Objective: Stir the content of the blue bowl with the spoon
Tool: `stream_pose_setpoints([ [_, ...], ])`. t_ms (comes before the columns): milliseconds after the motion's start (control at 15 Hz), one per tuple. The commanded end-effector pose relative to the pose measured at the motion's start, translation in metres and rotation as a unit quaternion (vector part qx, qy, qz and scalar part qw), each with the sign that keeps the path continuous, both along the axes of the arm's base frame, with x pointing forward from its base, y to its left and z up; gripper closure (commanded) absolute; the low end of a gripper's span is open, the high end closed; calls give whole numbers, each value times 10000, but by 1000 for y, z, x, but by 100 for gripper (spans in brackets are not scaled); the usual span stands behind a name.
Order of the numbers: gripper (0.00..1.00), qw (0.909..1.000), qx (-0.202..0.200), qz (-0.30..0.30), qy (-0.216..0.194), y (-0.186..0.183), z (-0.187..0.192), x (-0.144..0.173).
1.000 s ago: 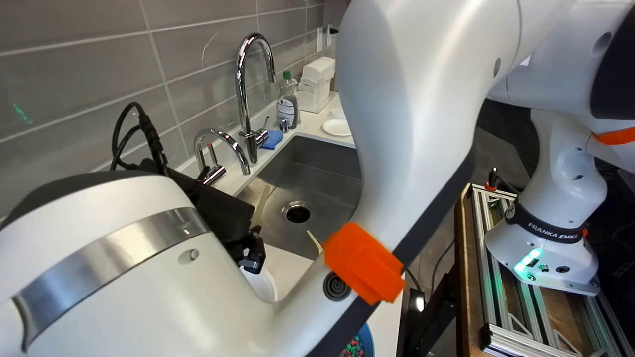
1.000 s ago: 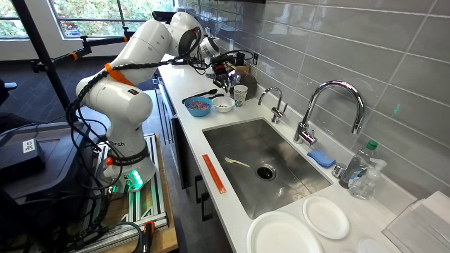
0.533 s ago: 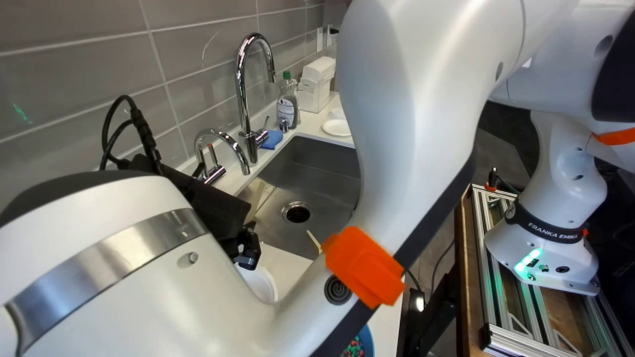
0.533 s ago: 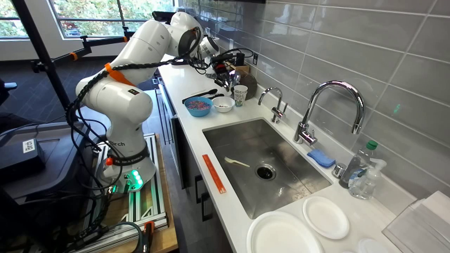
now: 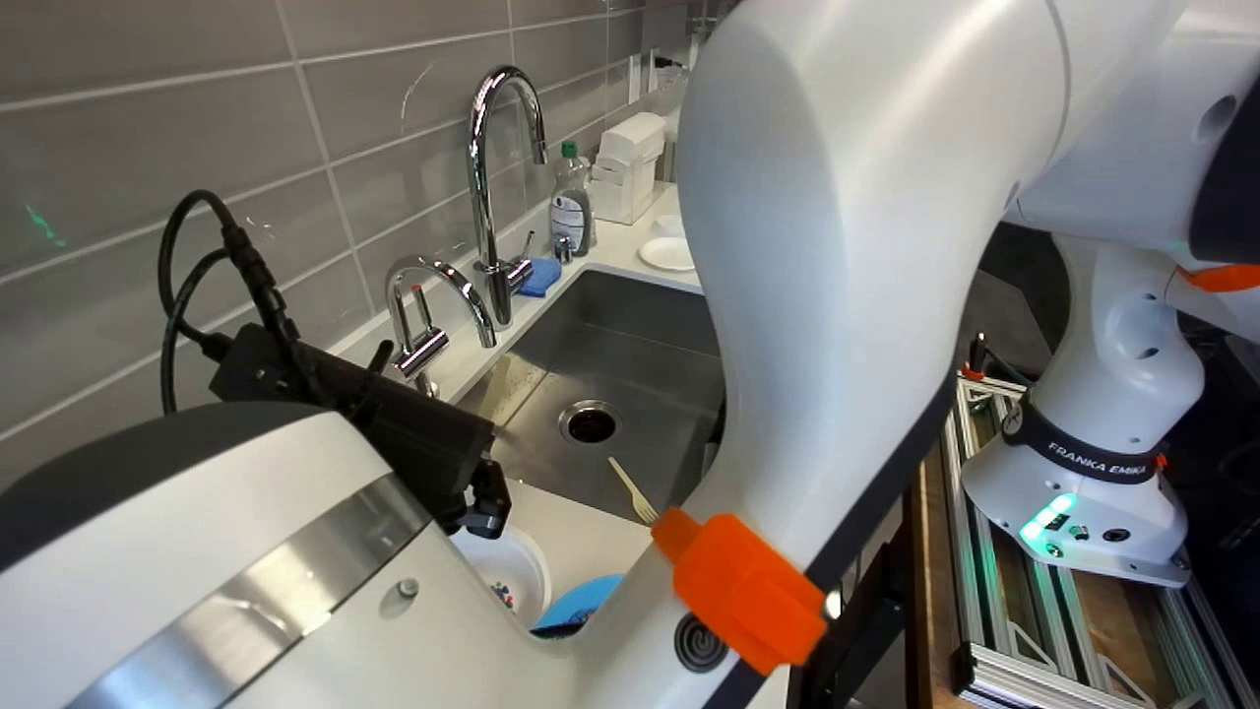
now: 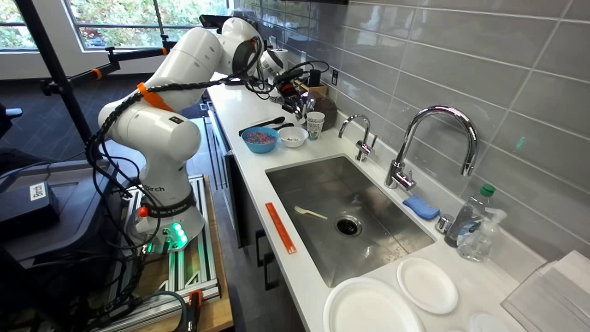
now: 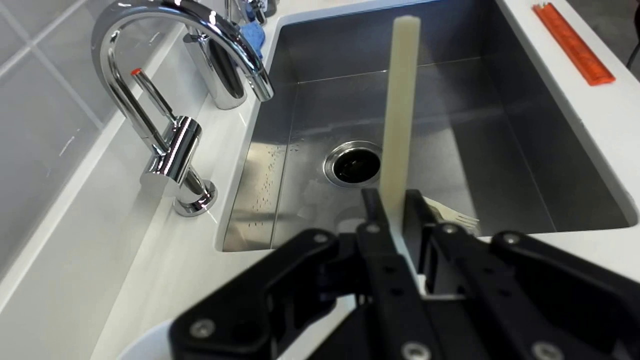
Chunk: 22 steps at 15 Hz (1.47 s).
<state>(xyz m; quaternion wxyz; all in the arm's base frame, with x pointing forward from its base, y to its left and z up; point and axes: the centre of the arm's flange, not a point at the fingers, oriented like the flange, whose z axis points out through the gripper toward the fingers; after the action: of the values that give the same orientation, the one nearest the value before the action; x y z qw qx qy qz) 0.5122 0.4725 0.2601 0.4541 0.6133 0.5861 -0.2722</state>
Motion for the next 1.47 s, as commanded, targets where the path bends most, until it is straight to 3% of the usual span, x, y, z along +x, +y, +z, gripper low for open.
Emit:
stream_pose_setpoints([
  [0, 96, 9992, -359, 194, 53, 12, -3, -3],
  [533, 96, 9964, -787, 208, 254, 13, 6, -25],
  [1000, 96, 9988, -199, 75, 448, -3, 24, -23],
  [1400, 96, 9933, 828, -173, 793, -23, 46, -19],
])
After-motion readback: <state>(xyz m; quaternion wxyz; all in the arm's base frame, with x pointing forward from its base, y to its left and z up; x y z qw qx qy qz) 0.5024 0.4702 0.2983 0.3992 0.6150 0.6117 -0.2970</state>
